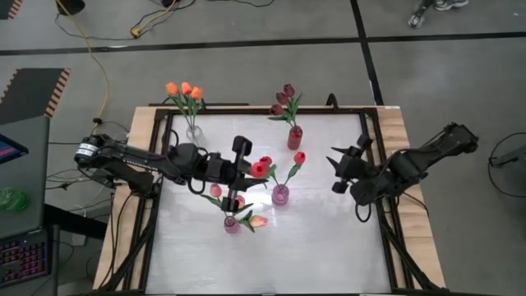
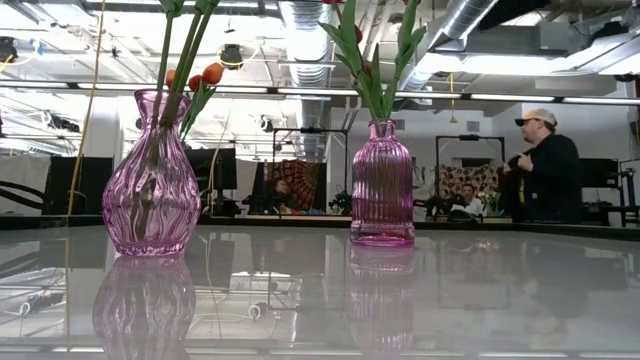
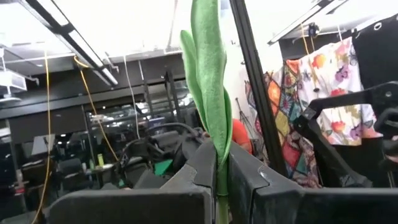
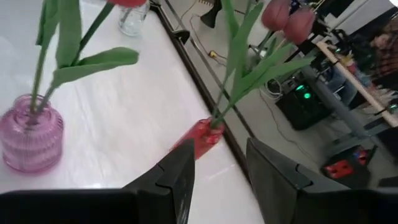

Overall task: Sort flowers into vase by color
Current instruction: Put the red flower into the top purple vase

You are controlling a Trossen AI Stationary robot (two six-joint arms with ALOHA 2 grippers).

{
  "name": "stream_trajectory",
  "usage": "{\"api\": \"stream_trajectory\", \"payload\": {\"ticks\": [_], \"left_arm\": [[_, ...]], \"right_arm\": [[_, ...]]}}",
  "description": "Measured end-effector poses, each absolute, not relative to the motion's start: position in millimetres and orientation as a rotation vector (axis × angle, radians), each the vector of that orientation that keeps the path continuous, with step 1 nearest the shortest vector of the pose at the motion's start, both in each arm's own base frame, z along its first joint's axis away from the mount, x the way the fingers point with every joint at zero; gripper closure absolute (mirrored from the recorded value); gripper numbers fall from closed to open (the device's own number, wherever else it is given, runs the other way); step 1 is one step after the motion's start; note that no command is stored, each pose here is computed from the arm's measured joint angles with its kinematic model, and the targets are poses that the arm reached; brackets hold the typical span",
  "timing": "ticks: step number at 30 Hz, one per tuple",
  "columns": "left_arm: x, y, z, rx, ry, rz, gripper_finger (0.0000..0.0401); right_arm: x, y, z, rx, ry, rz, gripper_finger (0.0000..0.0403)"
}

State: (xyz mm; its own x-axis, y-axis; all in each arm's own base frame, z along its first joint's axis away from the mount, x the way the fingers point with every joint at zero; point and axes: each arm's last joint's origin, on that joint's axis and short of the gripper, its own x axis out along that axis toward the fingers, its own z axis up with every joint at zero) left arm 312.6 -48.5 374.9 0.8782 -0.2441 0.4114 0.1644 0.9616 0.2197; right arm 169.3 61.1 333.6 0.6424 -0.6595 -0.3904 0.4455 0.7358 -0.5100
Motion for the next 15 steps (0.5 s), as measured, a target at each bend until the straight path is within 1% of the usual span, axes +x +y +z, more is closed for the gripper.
{"api": "stream_trajectory", "payload": {"ticks": [6, 15], "left_arm": [[315.0, -47.6, 367.6, 0.181, -0.438, -0.177, 0.0398], [314.3, -36.7, 371.6, 0.214, -0.477, -0.136, 0.0398]], "right_arm": [[173.6, 61.6, 305.3, -0.344, 0.556, -0.655, 0.0233], [181.7, 62.0, 265.2, -0.278, 0.512, -0.664, 0.0233]]}}
